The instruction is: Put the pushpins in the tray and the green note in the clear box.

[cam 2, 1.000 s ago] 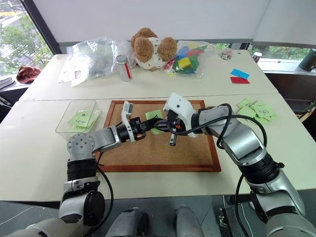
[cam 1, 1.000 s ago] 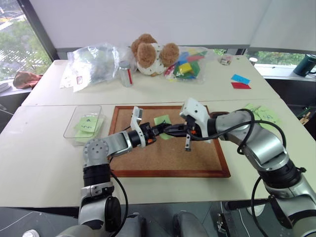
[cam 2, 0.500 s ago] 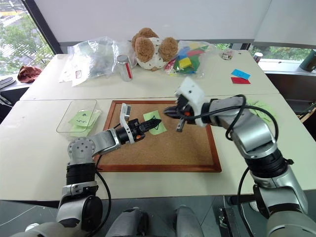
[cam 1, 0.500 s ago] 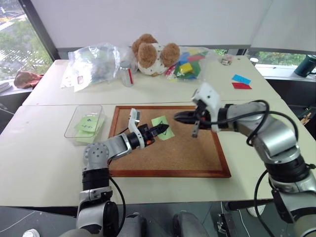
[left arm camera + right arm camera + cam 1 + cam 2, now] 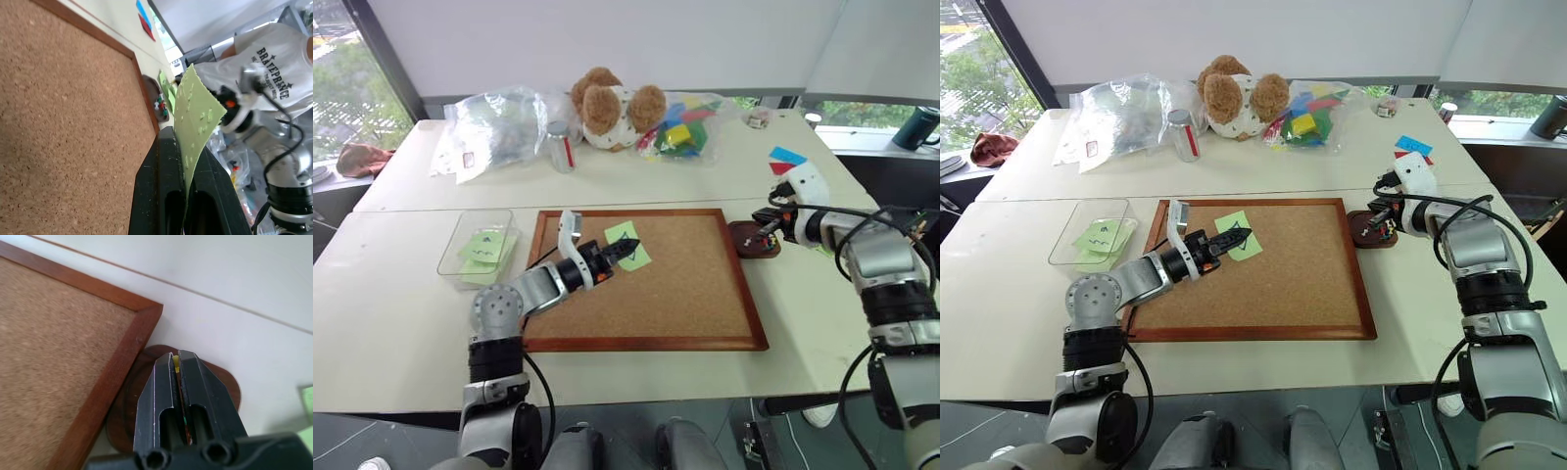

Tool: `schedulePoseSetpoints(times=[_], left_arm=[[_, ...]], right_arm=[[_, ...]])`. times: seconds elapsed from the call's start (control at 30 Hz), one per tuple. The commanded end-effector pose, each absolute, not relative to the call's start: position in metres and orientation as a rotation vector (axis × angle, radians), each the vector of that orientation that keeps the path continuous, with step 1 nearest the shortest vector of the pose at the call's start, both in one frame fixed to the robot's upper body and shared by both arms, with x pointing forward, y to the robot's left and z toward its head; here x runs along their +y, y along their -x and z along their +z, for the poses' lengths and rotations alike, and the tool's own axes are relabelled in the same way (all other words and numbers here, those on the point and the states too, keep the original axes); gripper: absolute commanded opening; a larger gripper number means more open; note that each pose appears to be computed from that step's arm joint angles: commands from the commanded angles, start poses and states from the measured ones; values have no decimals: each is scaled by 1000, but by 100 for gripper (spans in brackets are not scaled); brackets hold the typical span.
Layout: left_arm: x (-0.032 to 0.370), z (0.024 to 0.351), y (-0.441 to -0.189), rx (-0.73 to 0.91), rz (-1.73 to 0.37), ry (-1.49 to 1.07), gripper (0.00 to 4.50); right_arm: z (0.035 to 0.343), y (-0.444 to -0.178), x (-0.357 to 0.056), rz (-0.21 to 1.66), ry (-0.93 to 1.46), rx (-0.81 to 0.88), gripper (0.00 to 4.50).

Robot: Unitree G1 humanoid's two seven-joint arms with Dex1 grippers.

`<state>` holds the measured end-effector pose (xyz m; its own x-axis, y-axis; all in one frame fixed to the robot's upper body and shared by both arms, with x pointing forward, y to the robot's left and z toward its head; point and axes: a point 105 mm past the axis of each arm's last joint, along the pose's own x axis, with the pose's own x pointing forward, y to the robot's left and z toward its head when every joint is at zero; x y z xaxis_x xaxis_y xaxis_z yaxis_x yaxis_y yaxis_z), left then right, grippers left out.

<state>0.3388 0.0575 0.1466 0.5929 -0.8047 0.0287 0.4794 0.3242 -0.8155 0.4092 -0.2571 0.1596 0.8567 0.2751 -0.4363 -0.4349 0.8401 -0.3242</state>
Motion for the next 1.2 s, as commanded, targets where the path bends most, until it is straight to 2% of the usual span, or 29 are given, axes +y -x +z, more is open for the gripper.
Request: schedulePoseSetpoints(times=[0.03,0.07,0.17,0.4,0.6,0.77,1.0,1.1,1.2], left_arm=[[56,156,-335,376,-905,871,3],[56,156,-335,375,-904,869,3],[58,156,-334,371,-899,864,0],[62,156,-335,355,-883,839,0],[69,158,-338,313,-859,780,0],[78,176,-341,186,-814,641,0],[116,211,-349,-47,-559,331,0],[142,230,-348,-131,-420,238,0],[181,250,-345,-189,-242,234,0]], right_arm=[[164,-416,-256,386,437,359,0],[161,-417,-255,393,429,364,0],[155,-418,-256,395,433,375,85],[161,-417,-261,389,442,364,447],[188,-409,-252,434,458,299,447],[215,-384,-210,644,478,211,447],[235,-329,-139,1054,428,100,447],[234,-315,-123,1151,414,97,447],[230,-314,-115,1180,417,95,447]])
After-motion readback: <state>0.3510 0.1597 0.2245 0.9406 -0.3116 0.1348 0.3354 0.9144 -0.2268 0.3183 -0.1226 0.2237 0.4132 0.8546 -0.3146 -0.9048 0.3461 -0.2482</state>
